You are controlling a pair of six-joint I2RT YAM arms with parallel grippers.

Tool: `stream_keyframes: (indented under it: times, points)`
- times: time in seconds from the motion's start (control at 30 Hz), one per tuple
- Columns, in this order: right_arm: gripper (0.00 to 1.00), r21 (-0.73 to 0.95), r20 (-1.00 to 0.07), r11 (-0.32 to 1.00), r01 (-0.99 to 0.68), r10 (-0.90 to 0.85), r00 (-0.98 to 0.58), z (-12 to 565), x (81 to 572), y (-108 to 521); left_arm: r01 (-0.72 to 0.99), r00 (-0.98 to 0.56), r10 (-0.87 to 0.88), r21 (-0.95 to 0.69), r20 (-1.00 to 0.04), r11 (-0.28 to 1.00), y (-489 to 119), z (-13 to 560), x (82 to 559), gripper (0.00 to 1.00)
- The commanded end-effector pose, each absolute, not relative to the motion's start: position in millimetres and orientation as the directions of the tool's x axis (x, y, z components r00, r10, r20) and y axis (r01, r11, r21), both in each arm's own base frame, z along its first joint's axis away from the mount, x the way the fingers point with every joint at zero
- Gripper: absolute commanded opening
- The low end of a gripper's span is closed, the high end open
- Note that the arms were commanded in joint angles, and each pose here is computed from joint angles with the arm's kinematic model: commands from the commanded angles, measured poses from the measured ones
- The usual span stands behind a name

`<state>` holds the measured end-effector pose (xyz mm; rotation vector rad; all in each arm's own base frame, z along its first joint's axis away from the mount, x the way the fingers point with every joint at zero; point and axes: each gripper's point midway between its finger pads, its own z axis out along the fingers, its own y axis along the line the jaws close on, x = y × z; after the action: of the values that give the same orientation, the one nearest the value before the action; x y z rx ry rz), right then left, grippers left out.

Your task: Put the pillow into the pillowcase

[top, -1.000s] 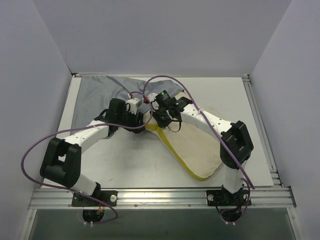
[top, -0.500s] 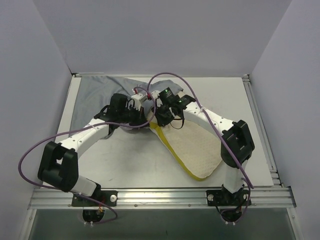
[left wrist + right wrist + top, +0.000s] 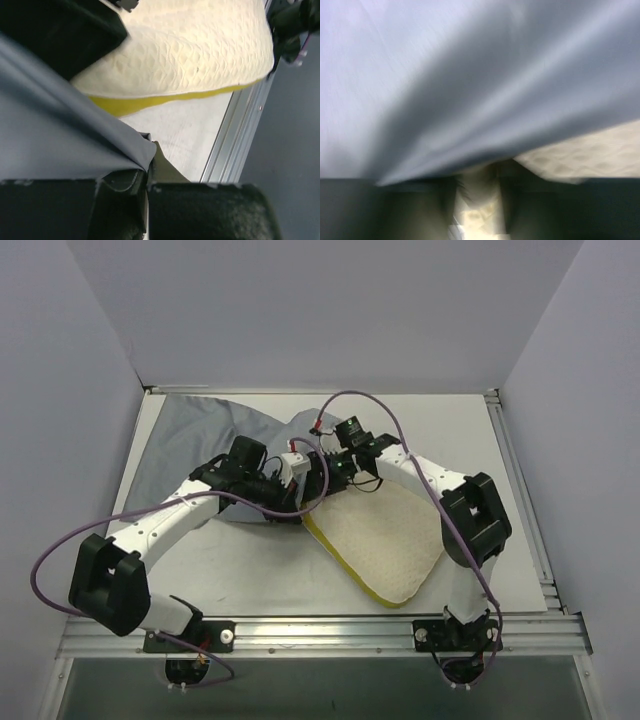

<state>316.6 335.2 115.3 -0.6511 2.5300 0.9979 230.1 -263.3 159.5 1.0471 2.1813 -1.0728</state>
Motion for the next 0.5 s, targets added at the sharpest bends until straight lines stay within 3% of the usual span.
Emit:
stream_keyframes:
  times: [0.0,0.03,0.07,0.17,0.2,0.33,0.43,0.47]
  points:
    - [0.45,0.697,-0.42,0.5,-0.514,-0.295,-0.858,142,272,342,0.856,-0.514,0.536,-0.445,-0.669,0.264,-255,157,196,0.05]
    - [0.54,0.7,-0.384,0.509,-0.501,-0.323,-0.865,130,257,330,0.871,-0.489,0.542,-0.42,-0.684,0.255,-251,163,195,0.07]
    - [0.62,0.671,-0.42,0.496,-0.551,-0.358,-0.834,140,248,316,0.88,-0.472,0.551,-0.403,-0.688,0.251,-248,169,192,0.13]
    - [0.73,0.66,-0.471,0.524,-0.538,-0.27,-0.84,168,266,274,0.898,-0.441,0.54,-0.354,-0.717,0.262,-245,188,195,0.31]
    - [0.73,0.658,-0.483,0.545,-0.52,-0.223,-0.846,177,279,261,0.902,-0.431,0.526,-0.337,-0.733,0.269,-247,199,200,0.45]
    - [0.73,0.522,-0.582,0.734,-0.435,-0.067,-0.81,195,356,185,0.889,-0.419,0.462,-0.251,-0.782,0.382,-256,225,240,0.65]
    - [0.73,0.329,-0.626,0.838,-0.435,-0.151,-0.765,183,390,156,0.831,-0.437,0.426,-0.174,-0.792,0.528,-261,223,291,0.67]
    - [0.73,0.315,-0.578,0.853,-0.417,-0.176,-0.797,163,394,152,0.809,-0.436,0.409,-0.149,-0.802,0.569,-264,223,308,0.67]
